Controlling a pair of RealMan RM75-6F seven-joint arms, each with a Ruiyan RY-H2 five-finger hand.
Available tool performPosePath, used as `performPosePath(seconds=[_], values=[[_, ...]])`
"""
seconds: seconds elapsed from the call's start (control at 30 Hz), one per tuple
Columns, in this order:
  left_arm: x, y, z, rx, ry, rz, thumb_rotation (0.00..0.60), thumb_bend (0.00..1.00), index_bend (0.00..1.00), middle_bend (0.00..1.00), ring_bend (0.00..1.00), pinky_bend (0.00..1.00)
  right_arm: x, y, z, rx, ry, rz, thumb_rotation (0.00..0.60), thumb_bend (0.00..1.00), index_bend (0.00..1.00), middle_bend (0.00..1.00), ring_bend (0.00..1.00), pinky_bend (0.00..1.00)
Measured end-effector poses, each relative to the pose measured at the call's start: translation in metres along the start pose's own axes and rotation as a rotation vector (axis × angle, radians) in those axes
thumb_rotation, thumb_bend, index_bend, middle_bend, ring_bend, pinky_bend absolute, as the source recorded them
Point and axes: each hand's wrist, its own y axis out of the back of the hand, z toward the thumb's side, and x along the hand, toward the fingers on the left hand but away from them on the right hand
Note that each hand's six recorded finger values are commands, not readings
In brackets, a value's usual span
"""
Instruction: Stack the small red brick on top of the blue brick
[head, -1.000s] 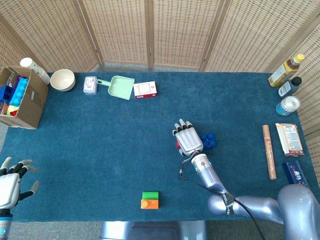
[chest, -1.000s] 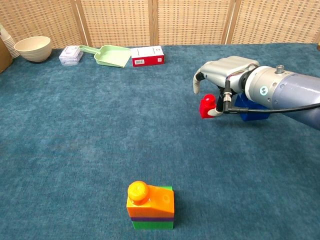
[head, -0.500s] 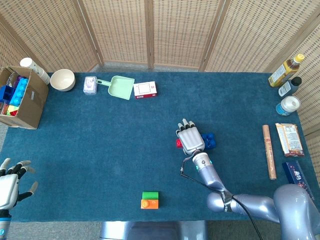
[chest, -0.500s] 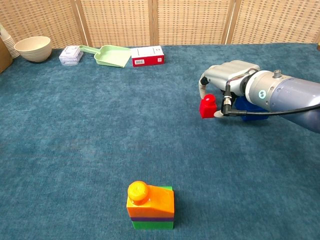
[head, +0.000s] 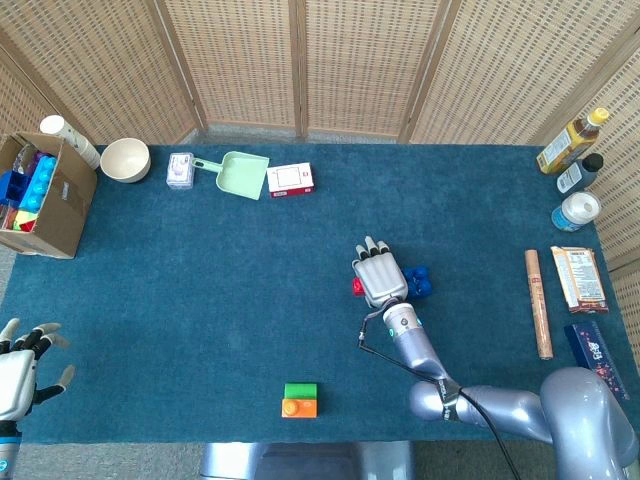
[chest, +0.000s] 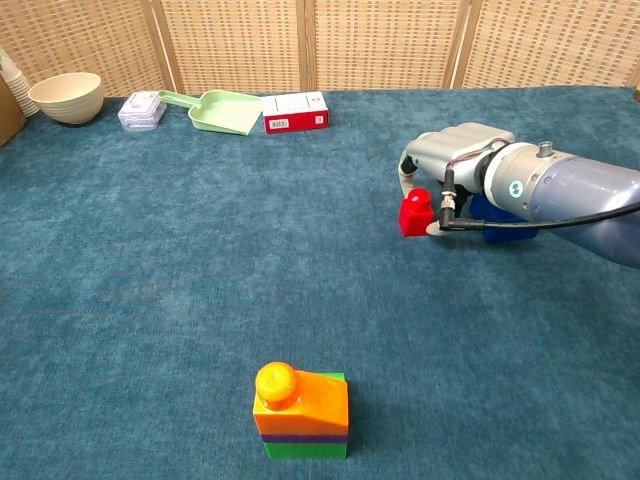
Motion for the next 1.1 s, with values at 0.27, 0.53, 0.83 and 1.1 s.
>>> performPosePath(seconds=[0.27,0.53,0.83,1.1], values=[[0.0,-0.002,0.0,-0.002,-0.001,-0.002,0.6,0.38,0.43,0.27,0.32,0.07,-0.001,0.001,0.001,-0.001,-0.001,0.0,0.6,0.26,0.5,0.17,0.03,0.17],[-0.001,-0.002,-0.001,-0.001,0.001,-0.004,0.6,0.38,0.43,0.27,0.32,0.07,-0.002,0.0,0.002,-0.003,0.0,0.004,0.6,0.26,0.54,0.18,0.04,0.17],[-0.002,-0.001,-0.002,0.003,0.001,0.0,0.6,0.38,0.43,0.27,0.32,0.07,0.002,0.01,0.005,-0.052,0.012,0.002,0.6,0.26,0.57,0.18,0.04,0.17],[-0.002,0.0,-0.001,0.004,-0.003,0.002,0.6,0.38,0.43,0.27,0.32,0.07,0.014,0.03,-0.001,-0.107,0.022,0.001,0.6,0.26,0.58,0.18,0.04,0.17]])
